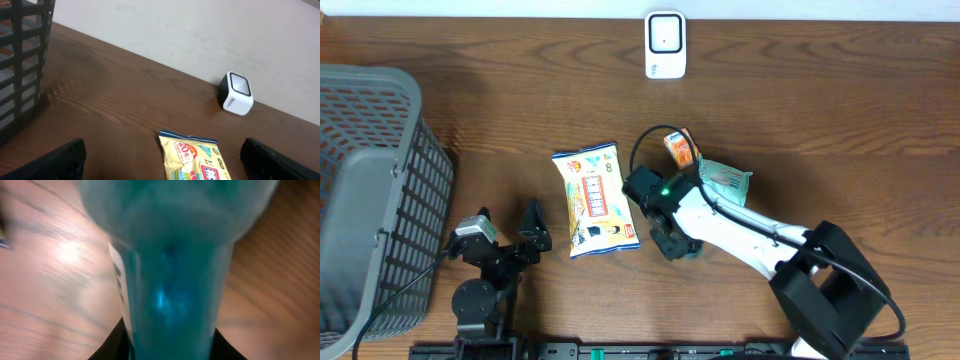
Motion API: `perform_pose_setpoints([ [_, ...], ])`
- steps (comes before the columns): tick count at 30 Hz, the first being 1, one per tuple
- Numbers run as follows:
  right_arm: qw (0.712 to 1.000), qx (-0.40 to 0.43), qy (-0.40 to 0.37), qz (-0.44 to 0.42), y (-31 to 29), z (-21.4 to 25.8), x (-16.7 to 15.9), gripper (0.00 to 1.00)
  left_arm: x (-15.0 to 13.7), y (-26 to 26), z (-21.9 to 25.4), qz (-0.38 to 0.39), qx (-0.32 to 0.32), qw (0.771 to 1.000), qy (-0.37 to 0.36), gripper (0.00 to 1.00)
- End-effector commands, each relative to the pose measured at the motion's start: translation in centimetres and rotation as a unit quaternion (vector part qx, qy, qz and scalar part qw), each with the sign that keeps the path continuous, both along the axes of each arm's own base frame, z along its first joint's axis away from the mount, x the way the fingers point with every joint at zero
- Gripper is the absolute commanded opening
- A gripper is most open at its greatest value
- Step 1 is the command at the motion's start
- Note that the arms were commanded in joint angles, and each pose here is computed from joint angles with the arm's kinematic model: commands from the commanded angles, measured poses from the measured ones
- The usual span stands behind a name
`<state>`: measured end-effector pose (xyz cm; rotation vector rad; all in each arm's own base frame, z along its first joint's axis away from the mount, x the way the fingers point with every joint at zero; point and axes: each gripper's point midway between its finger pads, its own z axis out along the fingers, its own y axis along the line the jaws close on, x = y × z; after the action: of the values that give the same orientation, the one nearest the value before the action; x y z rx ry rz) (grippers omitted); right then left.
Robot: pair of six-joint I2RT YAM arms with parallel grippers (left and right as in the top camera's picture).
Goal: Scan the item barcode
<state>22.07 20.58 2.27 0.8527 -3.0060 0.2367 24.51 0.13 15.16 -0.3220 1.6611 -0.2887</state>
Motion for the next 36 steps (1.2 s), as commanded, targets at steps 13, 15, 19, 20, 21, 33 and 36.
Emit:
perform_pose_setpoints([
  [13, 0.885, -0.269, -0.364, -0.106, -7.7, 15.2, 7.9, 0.01, -0.1, 0.0, -1.5, -0.002, 0.000, 1.000, 0.021, 0.97],
  [15, 0.854, -0.294, -0.423, -0.066, -7.1, 17.4, 8.7, 0.01, -0.1, 0.0, -1.5, -0.002, 0.000, 1.000, 0.021, 0.97],
  [19, 0.782, -0.321, -0.534, 0.003, -4.8, 21.8, 9.6, 0.01, -0.1, 0.0, -1.5, -0.002, 0.000, 1.000, 0.021, 0.97],
  [20, 0.765, -0.328, -0.553, 0.021, -4.2, 22.7, 9.7, 0.01, -0.1, 0.0, -1.5, -0.002, 0.000, 1.000, 0.021, 0.97],
  [21, 0.750, -0.340, -0.565, 0.042, -3.6, 23.5, 9.7, 0.01, -0.1, 0.0, -1.5, -0.002, 0.000, 1.000, 0.021, 0.97],
  [33, 0.729, -0.455, -0.476, 0.187, -2.4, 25.3, 9.7, 0.02, -0.1, 0.0, -1.5, -0.002, 0.000, 1.000, 0.021, 0.97],
  [36, 0.731, -0.445, -0.487, 0.175, -1.9, 27.0, 10.0, 0.01, -0.1, 0.0, -1.5, -0.002, 0.000, 1.000, 0.021, 0.97],
])
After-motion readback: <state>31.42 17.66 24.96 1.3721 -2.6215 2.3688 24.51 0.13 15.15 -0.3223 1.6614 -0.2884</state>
